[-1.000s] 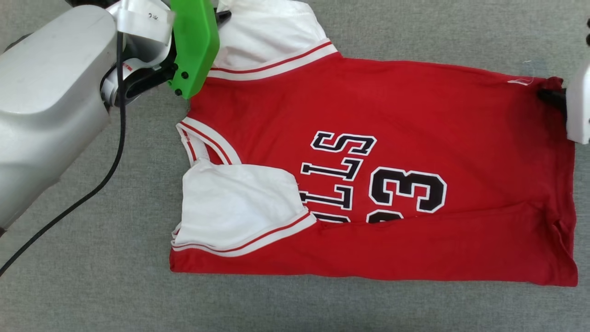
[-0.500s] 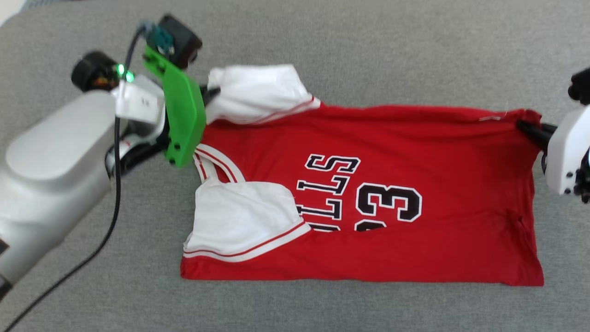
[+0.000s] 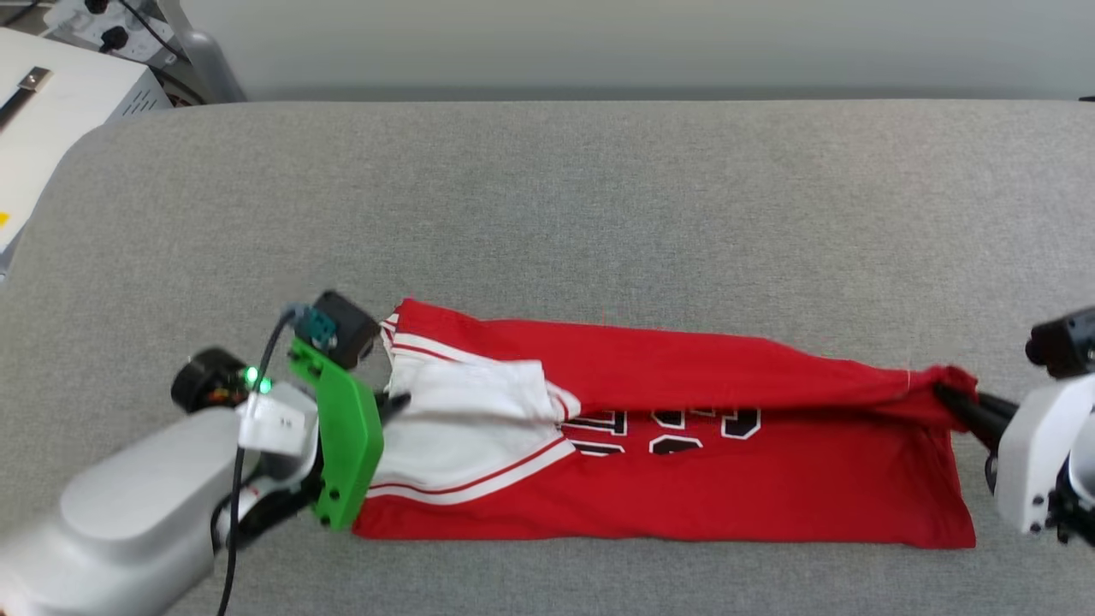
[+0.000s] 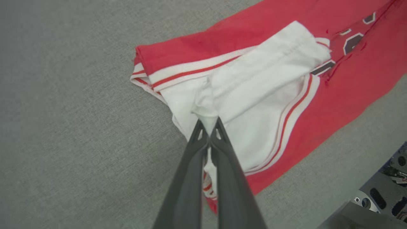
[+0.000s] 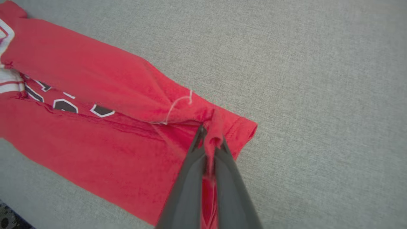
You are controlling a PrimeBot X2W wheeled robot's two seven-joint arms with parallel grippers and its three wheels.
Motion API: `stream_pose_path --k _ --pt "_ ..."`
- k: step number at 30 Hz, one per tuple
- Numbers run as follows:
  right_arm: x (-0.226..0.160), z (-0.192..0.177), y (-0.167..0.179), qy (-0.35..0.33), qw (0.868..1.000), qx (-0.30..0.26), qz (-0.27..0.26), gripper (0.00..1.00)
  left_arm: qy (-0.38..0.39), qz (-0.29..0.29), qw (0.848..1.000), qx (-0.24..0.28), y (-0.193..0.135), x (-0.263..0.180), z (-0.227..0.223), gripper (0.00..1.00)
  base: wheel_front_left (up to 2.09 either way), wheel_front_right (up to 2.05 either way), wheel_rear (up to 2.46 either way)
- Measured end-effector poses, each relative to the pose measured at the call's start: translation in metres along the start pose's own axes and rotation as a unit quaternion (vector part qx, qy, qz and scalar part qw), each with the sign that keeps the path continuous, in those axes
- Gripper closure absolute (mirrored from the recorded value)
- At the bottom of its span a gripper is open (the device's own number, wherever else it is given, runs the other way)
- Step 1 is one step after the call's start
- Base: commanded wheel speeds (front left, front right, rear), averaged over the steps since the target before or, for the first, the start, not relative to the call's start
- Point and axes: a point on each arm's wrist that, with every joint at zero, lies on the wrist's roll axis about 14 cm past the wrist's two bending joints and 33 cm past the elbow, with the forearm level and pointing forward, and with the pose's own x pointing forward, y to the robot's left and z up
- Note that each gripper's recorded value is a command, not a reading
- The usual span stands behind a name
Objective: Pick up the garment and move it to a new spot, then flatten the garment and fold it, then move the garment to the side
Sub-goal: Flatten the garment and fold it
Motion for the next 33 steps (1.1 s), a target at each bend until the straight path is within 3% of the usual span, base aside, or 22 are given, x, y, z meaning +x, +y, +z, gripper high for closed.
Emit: stream_pose_path --k 7,13,14,15,16,17,23,28,33 --pt "-0.005 -0.046 0.012 0.044 0.999 0.03 0.007 1.0 0.04 -0.011 0.998 -0.044 -0.015 0.006 -0.049 1.0 0.0 0.0 0.0" --pt "0.007 -0.075 0.015 0.085 0.995 0.06 0.004 1.0 0.048 -0.003 0.996 -0.074 -0.01 0.022 -0.067 1.0 0.0 0.0 0.0" --pt "0.008 -0.078 0.015 0.088 0.994 0.065 0.003 1.0 0.048 0.0 0.996 -0.077 -0.008 0.025 -0.068 0.65 0.0 0.0 0.0" --pt "0.009 -0.078 0.013 0.089 0.994 0.067 0.001 0.76 0.044 0.003 0.996 -0.079 -0.006 0.026 -0.068 0.0 0.0 0.0 0.0" --pt "0.01 -0.078 0.013 0.087 0.994 0.069 0.0 0.45 0.035 0.008 0.996 -0.08 -0.004 0.027 -0.066 0.0 0.0 0.0 0.0" --pt "0.01 -0.076 0.014 0.082 0.994 0.073 0.0 0.0 0.024 0.014 0.996 -0.082 -0.002 0.028 -0.063 0.0 0.0 0.0 0.0" --pt "-0.001 -0.042 0.013 0.018 0.994 0.107 0.006 0.0 -0.078 0.088 0.99 -0.075 0.02 0.012 -0.038 0.0 0.0 0.0 0.0" --pt "-0.027 -0.002 -0.002 -0.043 0.988 0.149 0.006 0.0 -0.195 0.173 0.964 -0.05 0.042 -0.016 0.005 0.0 0.0 0.0 0.0" --pt "-0.042 -0.002 -0.022 -0.023 0.98 0.196 -0.001 0.0 -0.249 0.228 0.941 -0.039 0.047 -0.037 0.025 0.0 0.0 0.0 0.0"
